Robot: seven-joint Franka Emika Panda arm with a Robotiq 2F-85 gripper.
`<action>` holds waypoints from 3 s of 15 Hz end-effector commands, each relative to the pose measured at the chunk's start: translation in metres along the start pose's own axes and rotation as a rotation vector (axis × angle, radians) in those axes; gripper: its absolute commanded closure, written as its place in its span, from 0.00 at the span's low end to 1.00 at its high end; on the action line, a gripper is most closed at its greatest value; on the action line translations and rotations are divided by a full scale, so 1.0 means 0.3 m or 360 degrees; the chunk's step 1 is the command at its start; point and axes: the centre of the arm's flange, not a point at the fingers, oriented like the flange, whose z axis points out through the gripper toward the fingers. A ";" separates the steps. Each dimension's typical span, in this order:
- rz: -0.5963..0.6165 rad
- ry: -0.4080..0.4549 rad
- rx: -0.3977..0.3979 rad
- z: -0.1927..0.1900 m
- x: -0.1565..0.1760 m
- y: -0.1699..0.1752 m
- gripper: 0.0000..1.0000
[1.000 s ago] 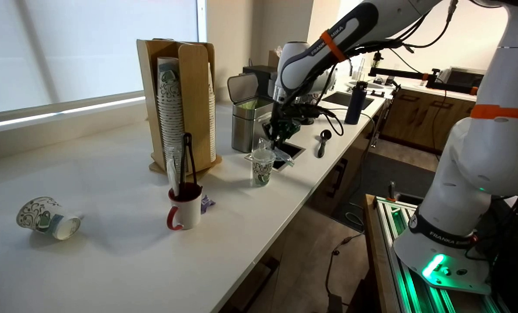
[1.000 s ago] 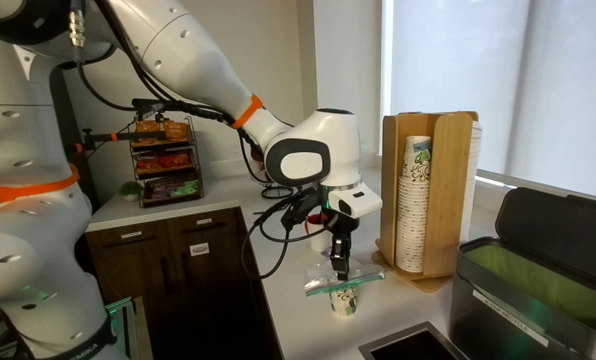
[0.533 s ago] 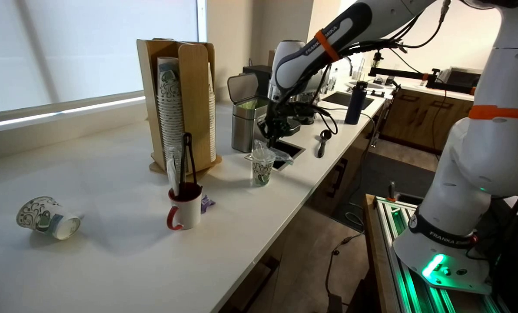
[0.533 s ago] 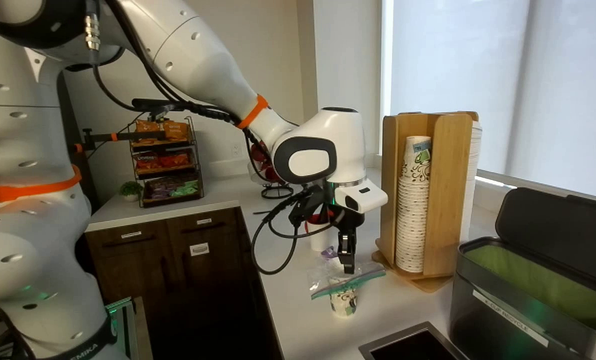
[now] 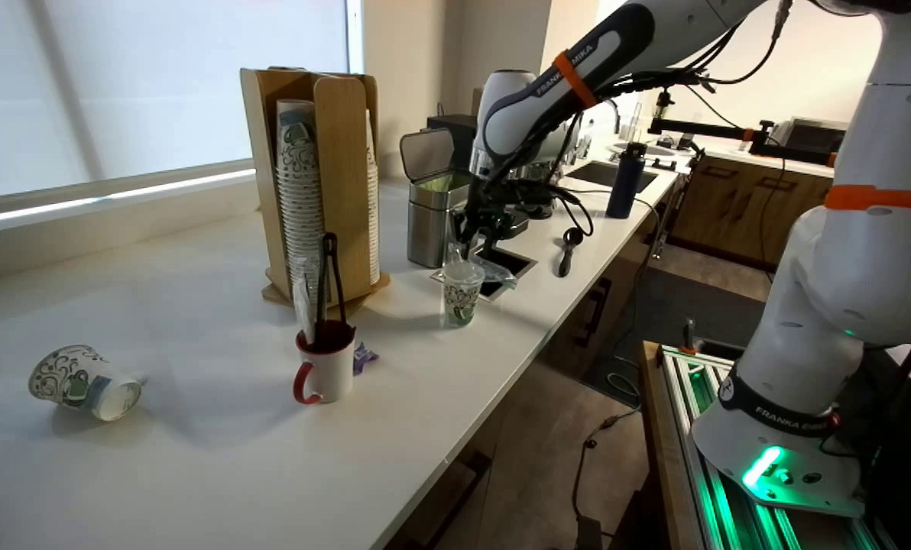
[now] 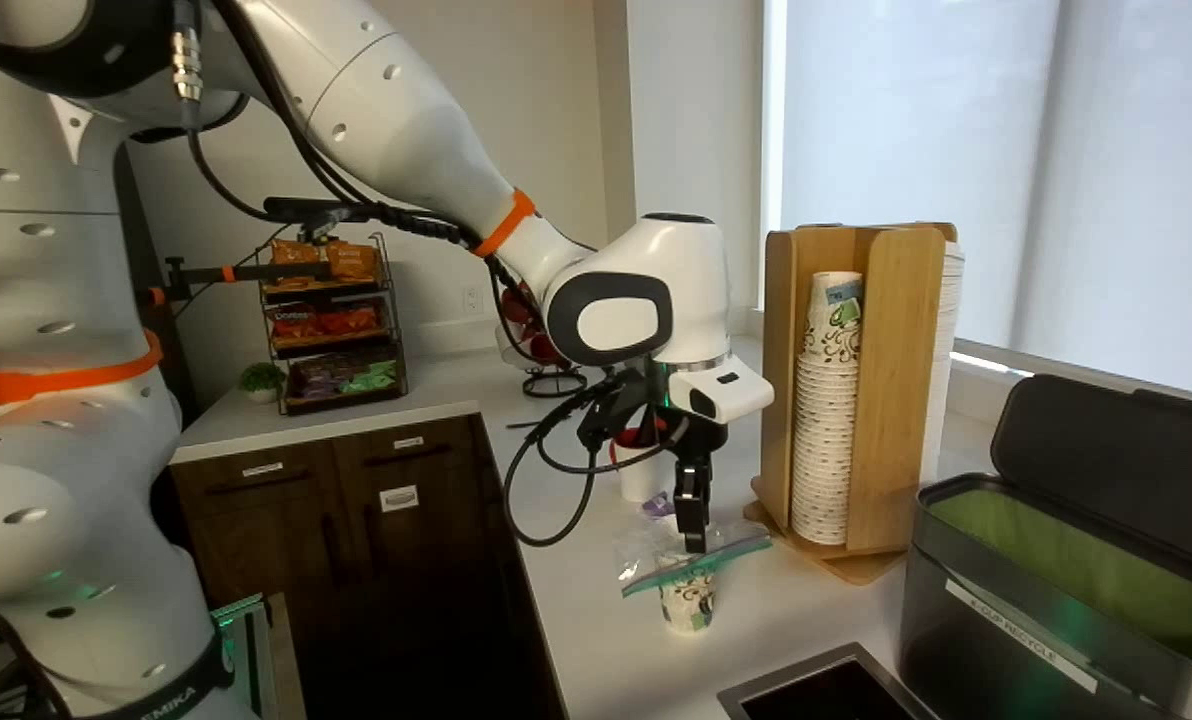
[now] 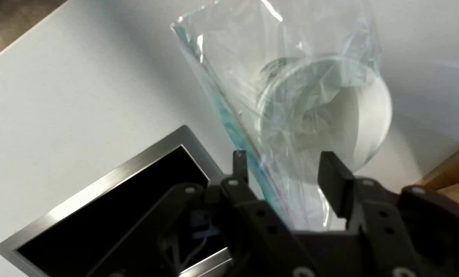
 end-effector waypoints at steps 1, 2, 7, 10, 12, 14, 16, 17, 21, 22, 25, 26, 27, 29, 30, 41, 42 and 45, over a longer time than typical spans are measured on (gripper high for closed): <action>-0.0007 -0.0058 -0.0007 0.012 -0.010 -0.015 0.81; -0.0011 -0.0065 -0.0012 0.015 -0.012 -0.019 0.88; -0.0029 -0.0083 -0.0025 0.017 -0.023 -0.026 1.00; -0.0052 -0.0050 -0.0009 -0.009 -0.028 -0.028 1.00; -0.0079 -0.0026 0.0007 -0.023 -0.020 -0.046 1.00; -0.0110 -0.0011 0.0013 -0.036 -0.009 -0.077 1.00; -0.0144 -0.0026 0.0004 -0.033 0.005 -0.119 1.00; -0.0166 -0.0039 0.0001 -0.024 0.003 -0.138 1.00; -0.0223 -0.0145 -0.0068 0.021 -0.036 -0.169 1.00; -0.0224 -0.0174 -0.0093 0.036 -0.045 -0.166 1.00; -0.0208 -0.0262 -0.0187 0.079 -0.062 -0.134 1.00; -0.0208 -0.0289 -0.0210 0.094 -0.064 -0.125 1.00; -0.0206 -0.0303 -0.0230 0.112 -0.064 -0.126 1.00; -0.0188 -0.0246 -0.0298 0.159 -0.062 -0.142 1.00; -0.0168 -0.0183 -0.0344 0.180 -0.058 -0.153 1.00; -0.0117 0.0000 -0.0475 0.298 -0.038 -0.235 1.00; -0.0123 -0.0004 -0.0486 0.303 -0.036 -0.239 1.00; -0.0127 -0.0004 -0.0463 0.281 -0.033 -0.236 1.00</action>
